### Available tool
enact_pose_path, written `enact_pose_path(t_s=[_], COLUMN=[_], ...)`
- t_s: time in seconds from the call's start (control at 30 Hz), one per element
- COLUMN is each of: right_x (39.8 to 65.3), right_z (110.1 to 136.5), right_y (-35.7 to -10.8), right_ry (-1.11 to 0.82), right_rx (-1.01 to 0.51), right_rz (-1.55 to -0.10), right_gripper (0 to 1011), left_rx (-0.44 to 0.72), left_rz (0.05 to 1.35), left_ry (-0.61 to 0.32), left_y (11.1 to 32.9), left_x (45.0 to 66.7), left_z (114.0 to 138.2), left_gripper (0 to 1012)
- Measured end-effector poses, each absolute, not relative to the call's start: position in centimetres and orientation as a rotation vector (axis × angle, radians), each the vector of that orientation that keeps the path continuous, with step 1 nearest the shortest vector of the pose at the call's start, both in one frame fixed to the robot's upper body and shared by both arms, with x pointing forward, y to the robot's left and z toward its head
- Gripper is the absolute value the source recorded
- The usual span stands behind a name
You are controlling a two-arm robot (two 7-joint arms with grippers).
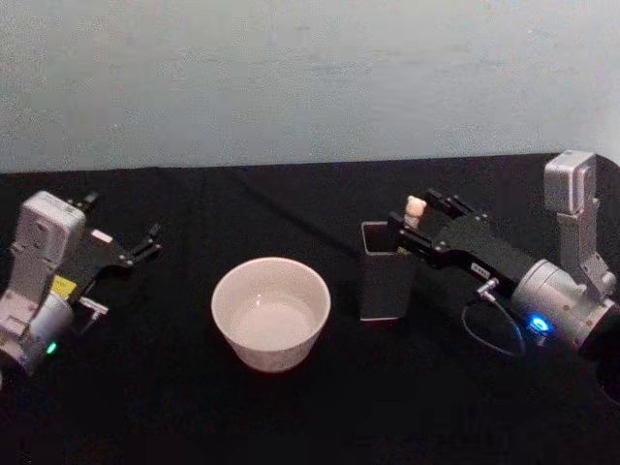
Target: Pick up the stirring spoon with one hand, stir inside the cup, then place it back in its original position.
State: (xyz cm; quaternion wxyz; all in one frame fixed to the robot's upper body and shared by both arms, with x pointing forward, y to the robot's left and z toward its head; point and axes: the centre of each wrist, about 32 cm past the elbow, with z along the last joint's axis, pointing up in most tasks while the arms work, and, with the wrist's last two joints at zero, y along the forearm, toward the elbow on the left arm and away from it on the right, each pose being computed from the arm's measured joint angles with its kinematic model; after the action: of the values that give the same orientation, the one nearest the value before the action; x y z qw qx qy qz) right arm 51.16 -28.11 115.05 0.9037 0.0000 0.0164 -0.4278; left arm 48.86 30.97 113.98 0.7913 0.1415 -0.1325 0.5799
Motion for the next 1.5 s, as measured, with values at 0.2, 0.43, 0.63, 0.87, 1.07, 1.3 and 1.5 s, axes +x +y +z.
enact_pose_path(t_s=[0.2, 0.43, 0.63, 0.87, 1.07, 1.3, 1.5], right_x=[51.16, 51.16, 51.16, 51.16, 51.16, 51.16, 51.13], right_z=[115.05, 115.05, 115.05, 115.05, 115.05, 115.04, 115.29], right_y=[-28.11, -28.11, -28.11, -28.11, -28.11, -28.11, -28.27], right_ry=[0.034, 0.033, 0.033, 0.033, 0.033, 0.034, 0.045], right_rx=[0.000, 0.000, 0.001, 0.001, 0.001, 0.000, 0.019], right_rz=[-0.885, -0.885, -0.885, -0.885, -0.885, -0.885, -0.871], right_gripper=[634, 388, 235, 214, 214, 214, 214], left_rx=[0.305, 0.305, 0.304, 0.304, 0.304, 0.304, 0.304], left_rz=[1.248, 1.248, 1.248, 1.248, 1.248, 1.248, 1.248], left_ry=[-0.285, -0.285, -0.285, -0.285, -0.285, -0.285, -0.285], left_y=[30.97, 30.97, 30.97, 30.97, 30.97, 30.97, 30.97], left_x=[48.86, 48.86, 48.86, 48.86, 48.86, 48.86, 48.86], left_z=[113.97, 113.98, 113.98, 113.98, 113.98, 113.98, 113.98], left_gripper=[1001, 1001, 1001, 1001, 1001, 1001, 1001])
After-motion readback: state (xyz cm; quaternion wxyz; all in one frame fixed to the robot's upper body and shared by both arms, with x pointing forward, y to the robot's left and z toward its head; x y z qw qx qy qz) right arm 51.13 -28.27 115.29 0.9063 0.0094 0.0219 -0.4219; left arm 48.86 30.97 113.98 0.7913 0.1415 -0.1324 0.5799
